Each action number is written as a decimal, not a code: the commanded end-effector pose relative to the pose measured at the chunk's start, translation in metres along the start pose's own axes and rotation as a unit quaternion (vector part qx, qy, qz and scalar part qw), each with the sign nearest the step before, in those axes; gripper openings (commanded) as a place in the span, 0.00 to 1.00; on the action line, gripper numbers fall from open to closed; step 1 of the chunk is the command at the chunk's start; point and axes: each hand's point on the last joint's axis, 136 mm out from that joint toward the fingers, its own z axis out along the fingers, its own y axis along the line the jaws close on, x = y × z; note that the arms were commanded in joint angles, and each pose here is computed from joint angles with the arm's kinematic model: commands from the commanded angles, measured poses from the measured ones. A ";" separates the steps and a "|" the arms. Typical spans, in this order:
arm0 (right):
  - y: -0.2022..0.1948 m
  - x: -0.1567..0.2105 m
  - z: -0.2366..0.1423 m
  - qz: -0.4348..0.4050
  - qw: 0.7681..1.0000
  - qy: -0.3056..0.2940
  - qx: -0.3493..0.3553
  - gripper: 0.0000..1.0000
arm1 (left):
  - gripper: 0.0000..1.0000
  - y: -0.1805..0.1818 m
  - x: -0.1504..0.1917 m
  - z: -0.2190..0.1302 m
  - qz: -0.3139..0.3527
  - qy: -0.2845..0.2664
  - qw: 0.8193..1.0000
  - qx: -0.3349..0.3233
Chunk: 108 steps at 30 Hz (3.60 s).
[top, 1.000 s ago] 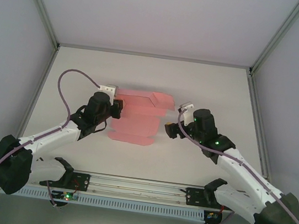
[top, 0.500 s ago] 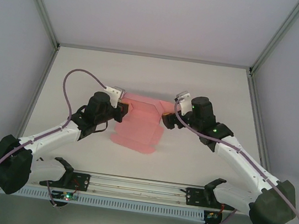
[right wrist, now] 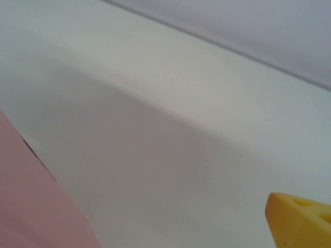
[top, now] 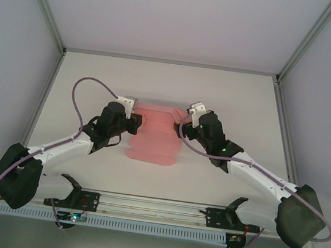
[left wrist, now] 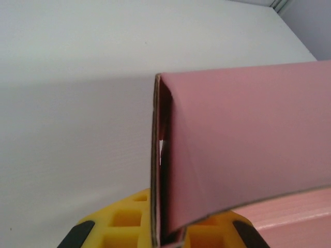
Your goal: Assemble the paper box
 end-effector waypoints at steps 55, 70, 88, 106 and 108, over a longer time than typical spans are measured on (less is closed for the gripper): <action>0.090 -0.008 -0.022 -0.039 0.944 0.024 -0.326 0.68 | 0.00 -0.009 -0.016 0.005 0.009 -0.011 1.000 -0.001; 0.060 -0.015 0.038 -0.028 0.987 0.001 -0.160 0.34 | 0.00 -0.041 -0.019 0.002 0.021 -0.011 0.997 0.080; -0.057 -0.015 0.059 -0.012 0.940 0.029 0.341 0.00 | 0.00 0.025 -0.014 0.027 -0.111 0.026 0.974 -0.197; -0.105 -0.027 0.079 0.022 0.943 0.028 0.330 0.05 | 0.00 -0.008 0.008 0.052 -0.174 0.088 0.965 -0.177; -0.067 -0.033 0.086 0.013 0.978 0.018 0.209 0.11 | 0.00 -0.009 0.007 0.055 -0.167 0.087 0.967 -0.172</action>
